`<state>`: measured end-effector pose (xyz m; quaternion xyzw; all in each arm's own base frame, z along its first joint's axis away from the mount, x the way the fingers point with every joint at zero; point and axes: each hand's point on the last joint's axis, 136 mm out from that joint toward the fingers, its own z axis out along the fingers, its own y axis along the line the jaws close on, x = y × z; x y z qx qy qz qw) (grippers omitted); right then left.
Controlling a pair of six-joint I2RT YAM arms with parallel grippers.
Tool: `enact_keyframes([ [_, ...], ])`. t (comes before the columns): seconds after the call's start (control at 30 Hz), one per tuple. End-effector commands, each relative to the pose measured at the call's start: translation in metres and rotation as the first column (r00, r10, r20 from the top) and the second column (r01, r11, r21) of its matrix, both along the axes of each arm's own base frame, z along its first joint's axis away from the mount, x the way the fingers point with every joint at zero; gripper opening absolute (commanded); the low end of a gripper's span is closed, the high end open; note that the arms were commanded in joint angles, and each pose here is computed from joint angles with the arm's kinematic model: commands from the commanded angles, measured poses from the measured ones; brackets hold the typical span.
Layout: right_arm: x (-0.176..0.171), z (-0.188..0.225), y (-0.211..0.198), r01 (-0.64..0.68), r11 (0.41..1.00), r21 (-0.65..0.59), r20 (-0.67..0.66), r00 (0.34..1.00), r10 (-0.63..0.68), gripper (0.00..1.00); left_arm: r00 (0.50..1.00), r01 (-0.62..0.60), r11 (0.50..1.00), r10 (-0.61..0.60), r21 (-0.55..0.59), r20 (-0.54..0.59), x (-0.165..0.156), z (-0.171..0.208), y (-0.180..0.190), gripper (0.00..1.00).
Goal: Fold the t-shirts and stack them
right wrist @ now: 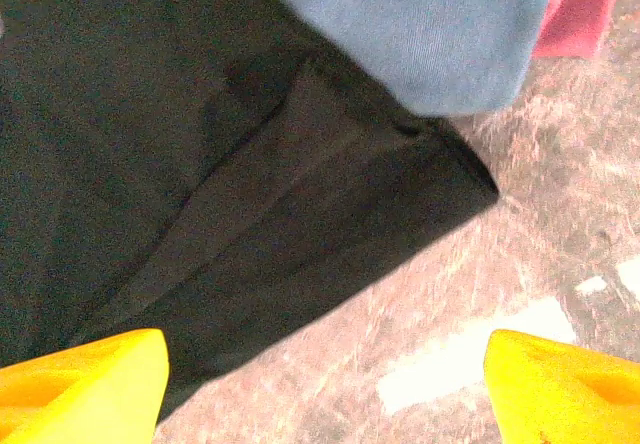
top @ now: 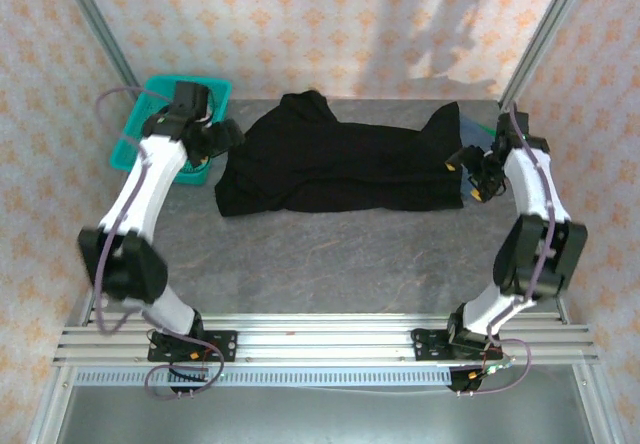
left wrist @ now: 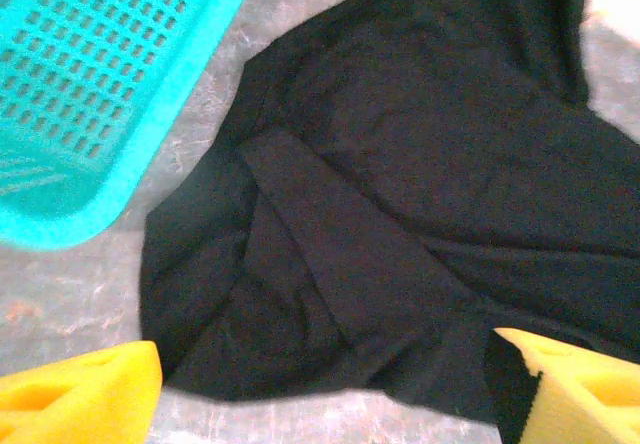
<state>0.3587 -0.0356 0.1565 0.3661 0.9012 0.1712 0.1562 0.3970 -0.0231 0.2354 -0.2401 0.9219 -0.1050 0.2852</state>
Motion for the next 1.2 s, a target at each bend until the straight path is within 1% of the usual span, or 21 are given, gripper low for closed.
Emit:
enact_keyframes([
  [0.0, -0.031, -0.011, 0.013, -0.010, 0.999, 0.040, -0.019, 1.000, 0.011, 0.82, 0.980, -0.026, 1.000, 0.027, 0.007, -0.199, -0.060, -0.052, 0.008, 0.84],
  [0.07, -0.040, -0.020, 0.016, -0.003, 0.999, 0.048, -0.010, 1.000, 0.003, 0.83, 0.964, -0.046, 0.999, 0.041, -0.014, -0.263, -0.078, -0.080, 0.011, 0.81],
  [0.17, -0.043, -0.039, 0.020, -0.017, 0.997, 0.070, -0.040, 0.999, 0.020, 0.83, 0.954, -0.066, 0.998, 0.064, 0.003, -0.292, -0.083, -0.111, 0.018, 0.76],
  [0.23, -0.038, -0.053, 0.019, -0.026, 0.997, 0.070, -0.057, 0.998, 0.030, 0.81, 0.955, -0.087, 0.996, 0.075, -0.029, -0.288, -0.075, -0.127, 0.019, 0.74],
  [0.27, -0.035, -0.060, 0.018, -0.024, 0.997, 0.071, -0.066, 0.997, 0.029, 0.80, 0.958, -0.089, 0.996, 0.078, -0.027, -0.276, -0.070, -0.133, 0.020, 0.73],
  [0.33, -0.027, -0.072, 0.016, -0.024, 0.997, 0.076, -0.069, 0.997, 0.029, 0.78, 0.958, -0.140, 0.989, 0.126, -0.038, -0.257, -0.060, -0.146, 0.024, 0.71],
  [0.4, -0.018, -0.081, 0.015, -0.009, 0.996, 0.084, -0.071, 0.997, 0.015, 0.76, 0.960, -0.174, 0.981, 0.150, -0.084, -0.237, -0.048, -0.160, 0.024, 0.69],
  [0.5, -0.008, -0.095, 0.010, 0.013, 0.997, 0.080, -0.085, 0.996, -0.006, 0.75, 0.959, -0.197, 0.974, 0.167, -0.112, -0.231, -0.034, -0.177, 0.022, 0.68],
  [0.7, 0.014, -0.112, 0.001, 0.035, 0.997, 0.064, -0.096, 0.995, -0.029, 0.70, 0.963, -0.208, 0.968, 0.177, -0.142, -0.202, -0.007, -0.194, 0.020, 0.62],
  [0.8, 0.025, -0.114, -0.003, 0.043, 0.998, 0.054, -0.084, 0.996, -0.038, 0.68, 0.962, -0.215, 0.965, 0.182, -0.151, -0.204, 0.001, -0.204, 0.020, 0.55],
  [0.9, 0.033, -0.119, -0.007, 0.044, 0.998, 0.046, -0.089, 0.995, -0.040, 0.58, 0.956, -0.232, 0.963, 0.200, -0.138, -0.213, 0.004, -0.212, 0.023, 0.49],
  [0.93, 0.035, -0.122, -0.007, 0.047, 0.998, 0.048, -0.092, 0.995, -0.042, 0.53, 0.954, -0.238, 0.963, 0.208, -0.125, -0.214, 0.005, -0.213, 0.025, 0.45],
  [1.0, 0.036, -0.126, -0.009, 0.051, 0.998, 0.042, -0.105, 0.993, -0.047, 0.40, 0.953, -0.240, 0.964, 0.211, -0.111, -0.219, 0.007, -0.213, 0.027, 0.36],
  [1.1, 0.037, -0.129, -0.012, 0.059, 0.998, 0.031, -0.109, 0.993, -0.055, 0.23, 0.954, -0.230, 0.969, 0.206, -0.092, -0.217, 0.015, -0.210, 0.029, 0.27],
  [1.13, 0.036, -0.130, -0.012, 0.061, 0.998, 0.027, -0.117, 0.992, -0.057, 0.16, 0.950, -0.230, 0.971, 0.209, -0.071, -0.231, 0.015, -0.211, 0.031, 0.22],
  [1.17, 0.035, -0.129, -0.012, 0.061, 0.998, 0.026, -0.119, 0.991, -0.058, 0.11, 0.945, -0.234, 0.971, 0.216, -0.046, -0.247, 0.013, -0.213, 0.035, 0.15],
])
